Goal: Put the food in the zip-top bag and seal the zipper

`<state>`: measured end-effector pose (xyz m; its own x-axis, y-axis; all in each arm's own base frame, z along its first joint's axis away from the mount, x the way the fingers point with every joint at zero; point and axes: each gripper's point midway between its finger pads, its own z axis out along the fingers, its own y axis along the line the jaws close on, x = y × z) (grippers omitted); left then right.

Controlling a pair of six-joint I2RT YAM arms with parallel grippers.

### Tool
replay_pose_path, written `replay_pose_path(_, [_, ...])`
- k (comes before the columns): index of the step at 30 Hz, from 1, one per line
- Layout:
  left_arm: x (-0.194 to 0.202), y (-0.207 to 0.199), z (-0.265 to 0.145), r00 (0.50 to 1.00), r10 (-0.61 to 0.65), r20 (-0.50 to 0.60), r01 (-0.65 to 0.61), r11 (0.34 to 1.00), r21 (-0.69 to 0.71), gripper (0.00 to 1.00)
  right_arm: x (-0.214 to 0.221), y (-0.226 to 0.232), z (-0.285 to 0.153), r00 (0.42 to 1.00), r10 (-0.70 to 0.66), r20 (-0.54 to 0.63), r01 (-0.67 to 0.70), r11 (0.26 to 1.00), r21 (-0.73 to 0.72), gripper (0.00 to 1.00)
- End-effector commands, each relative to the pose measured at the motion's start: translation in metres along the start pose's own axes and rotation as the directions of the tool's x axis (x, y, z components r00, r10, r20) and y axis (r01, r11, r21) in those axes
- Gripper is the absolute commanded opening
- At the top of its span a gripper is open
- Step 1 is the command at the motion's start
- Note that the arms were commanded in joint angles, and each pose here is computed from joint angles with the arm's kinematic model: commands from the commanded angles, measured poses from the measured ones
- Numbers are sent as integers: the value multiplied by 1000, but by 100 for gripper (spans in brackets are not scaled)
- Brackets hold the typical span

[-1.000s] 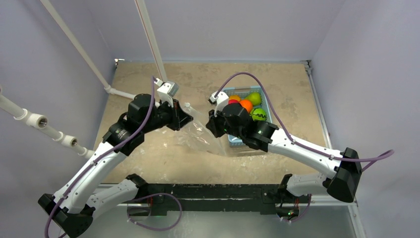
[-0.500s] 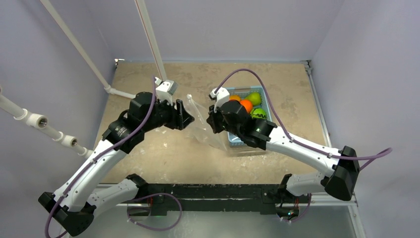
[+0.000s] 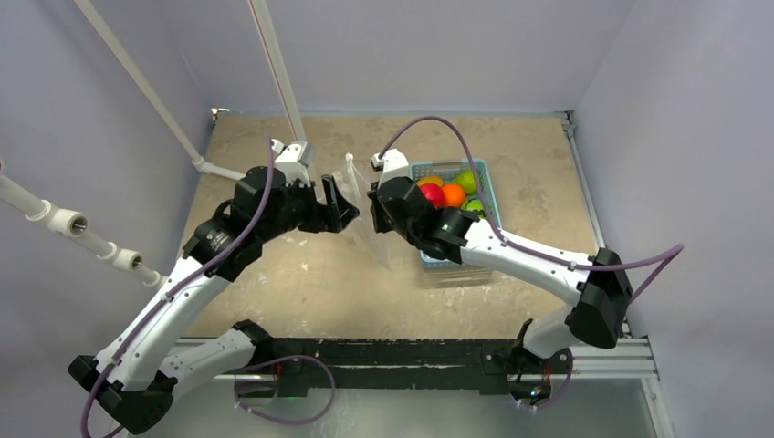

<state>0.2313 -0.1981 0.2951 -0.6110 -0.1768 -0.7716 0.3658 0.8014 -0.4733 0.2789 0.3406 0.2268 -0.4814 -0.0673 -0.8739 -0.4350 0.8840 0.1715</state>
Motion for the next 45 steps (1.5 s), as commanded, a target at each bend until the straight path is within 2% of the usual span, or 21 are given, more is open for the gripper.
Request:
replay_pose_path(1, [-5,9,2,994,-110,25,111,991,-73,81,-39,6,-2,988,110,106,-114,993,37,0])
replay_pose_path(6, [0,24,10,983,-181,37,185,970,-157,81,-42,12,3,983,141,117,-147,988,50,0])
replay_pose_path(14, [-2,26,26,970,-241,43,245,953,-178,81,-45,21,5,979,154,131,-159,987,31,0])
replay_pose_path(27, [-11,29,38,970,-239,37,241,943,-228,83,-38,24,12,980,153,124,-160,986,43,0])
replay_pose_path(36, [-25,24,29,972,-226,63,234,944,-231,85,-30,23,19,981,158,112,-166,984,64,0])
replay_pose_path(45, [-13,26,38,972,-235,19,232,943,-240,85,-29,22,18,980,166,112,-174,983,64,0])
